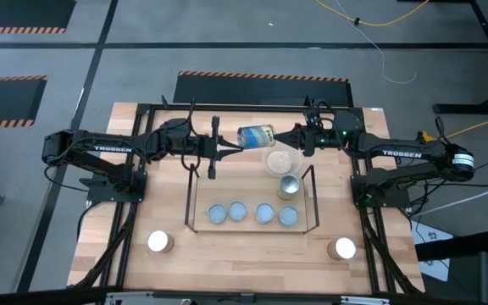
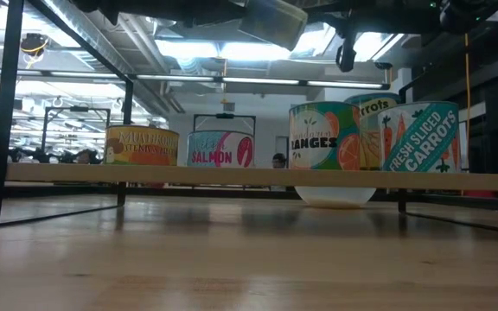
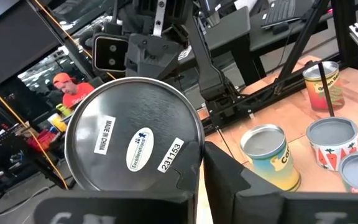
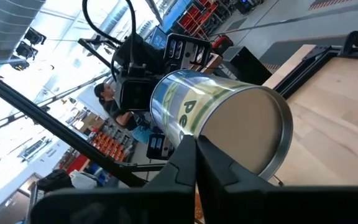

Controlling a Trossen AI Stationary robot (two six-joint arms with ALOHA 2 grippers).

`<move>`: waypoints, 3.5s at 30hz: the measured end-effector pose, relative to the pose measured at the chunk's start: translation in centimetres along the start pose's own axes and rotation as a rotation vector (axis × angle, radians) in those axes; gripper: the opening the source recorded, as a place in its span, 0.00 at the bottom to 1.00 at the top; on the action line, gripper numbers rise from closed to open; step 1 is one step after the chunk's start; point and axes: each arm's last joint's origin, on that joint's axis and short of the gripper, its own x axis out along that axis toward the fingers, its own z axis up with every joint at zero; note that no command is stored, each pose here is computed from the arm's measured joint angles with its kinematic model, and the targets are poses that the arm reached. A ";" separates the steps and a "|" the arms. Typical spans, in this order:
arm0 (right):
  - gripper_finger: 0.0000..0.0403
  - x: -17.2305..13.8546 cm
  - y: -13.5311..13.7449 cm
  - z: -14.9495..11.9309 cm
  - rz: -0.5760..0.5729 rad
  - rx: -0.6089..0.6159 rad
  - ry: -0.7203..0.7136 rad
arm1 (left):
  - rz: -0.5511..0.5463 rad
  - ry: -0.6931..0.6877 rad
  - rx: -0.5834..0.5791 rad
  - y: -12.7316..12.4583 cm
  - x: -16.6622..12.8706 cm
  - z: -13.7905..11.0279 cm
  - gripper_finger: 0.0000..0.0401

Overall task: Pick and place cans onto a shelf
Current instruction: Put the canned peas on the shelf

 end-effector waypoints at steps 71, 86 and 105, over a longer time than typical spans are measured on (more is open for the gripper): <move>0.00 6.1 7.4 2.9 -0.322 -0.596 0.668 | 0.515 0.479 -0.070 0.7 -0.8 -2.5 0.09; 0.00 9.7 5.0 -3.7 -0.289 -0.557 1.029 | 0.488 0.539 -0.079 0.3 -1.0 -3.1 0.07; 0.00 9.7 5.3 -6.4 -0.386 -0.725 1.133 | 0.484 0.536 -0.080 0.3 -1.0 -3.1 0.02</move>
